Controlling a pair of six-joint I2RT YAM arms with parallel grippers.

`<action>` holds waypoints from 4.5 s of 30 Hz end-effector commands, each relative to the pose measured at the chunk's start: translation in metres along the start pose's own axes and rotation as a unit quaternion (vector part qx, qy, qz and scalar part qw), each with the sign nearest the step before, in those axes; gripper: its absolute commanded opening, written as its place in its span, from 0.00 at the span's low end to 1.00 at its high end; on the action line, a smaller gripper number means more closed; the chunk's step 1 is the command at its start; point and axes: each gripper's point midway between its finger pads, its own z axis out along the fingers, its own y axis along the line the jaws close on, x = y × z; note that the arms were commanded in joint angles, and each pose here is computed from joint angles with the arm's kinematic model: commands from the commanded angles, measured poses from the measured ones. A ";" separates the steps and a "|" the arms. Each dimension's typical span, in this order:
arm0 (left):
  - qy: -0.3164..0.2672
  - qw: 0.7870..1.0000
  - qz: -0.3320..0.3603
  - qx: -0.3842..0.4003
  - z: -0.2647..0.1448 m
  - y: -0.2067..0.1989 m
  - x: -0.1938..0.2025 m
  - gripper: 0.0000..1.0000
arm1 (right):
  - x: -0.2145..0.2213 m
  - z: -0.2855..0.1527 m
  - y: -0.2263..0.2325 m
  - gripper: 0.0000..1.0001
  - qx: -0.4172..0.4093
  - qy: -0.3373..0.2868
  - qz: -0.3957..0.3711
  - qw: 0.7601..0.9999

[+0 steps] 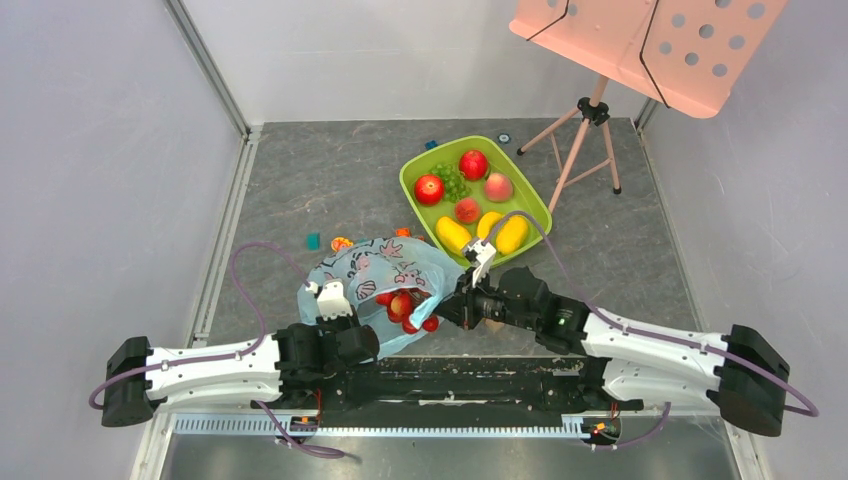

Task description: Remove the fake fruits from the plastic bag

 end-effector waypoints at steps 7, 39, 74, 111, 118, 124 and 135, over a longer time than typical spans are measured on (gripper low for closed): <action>-0.026 0.999 -0.029 0.000 0.001 0.000 -0.009 0.02 | -0.003 -0.037 -0.001 0.00 0.021 0.031 -0.052 0.998; -0.031 0.999 -0.040 0.007 -0.002 -0.002 -0.014 0.02 | -0.047 -0.091 0.068 0.00 -0.097 0.012 -0.046 0.994; -0.045 0.996 -0.046 0.055 0.001 -0.054 -0.025 0.02 | 0.079 -0.064 0.025 0.73 -0.080 0.156 0.023 0.984; -0.043 0.997 -0.045 0.054 0.003 -0.049 -0.021 0.02 | 0.087 -0.018 0.077 0.00 -0.131 0.136 -0.002 0.982; -0.046 0.996 -0.044 0.063 0.001 -0.055 -0.024 0.02 | 0.094 -0.035 0.123 0.00 -0.240 0.174 -0.029 0.955; -0.046 0.996 -0.046 0.065 0.000 -0.057 -0.026 0.02 | 0.080 -0.050 0.146 0.00 -0.290 0.157 -0.038 0.943; -0.044 0.996 -0.046 0.066 -0.001 -0.059 -0.026 0.02 | -0.026 -0.051 0.119 0.00 -0.105 0.033 -0.076 0.991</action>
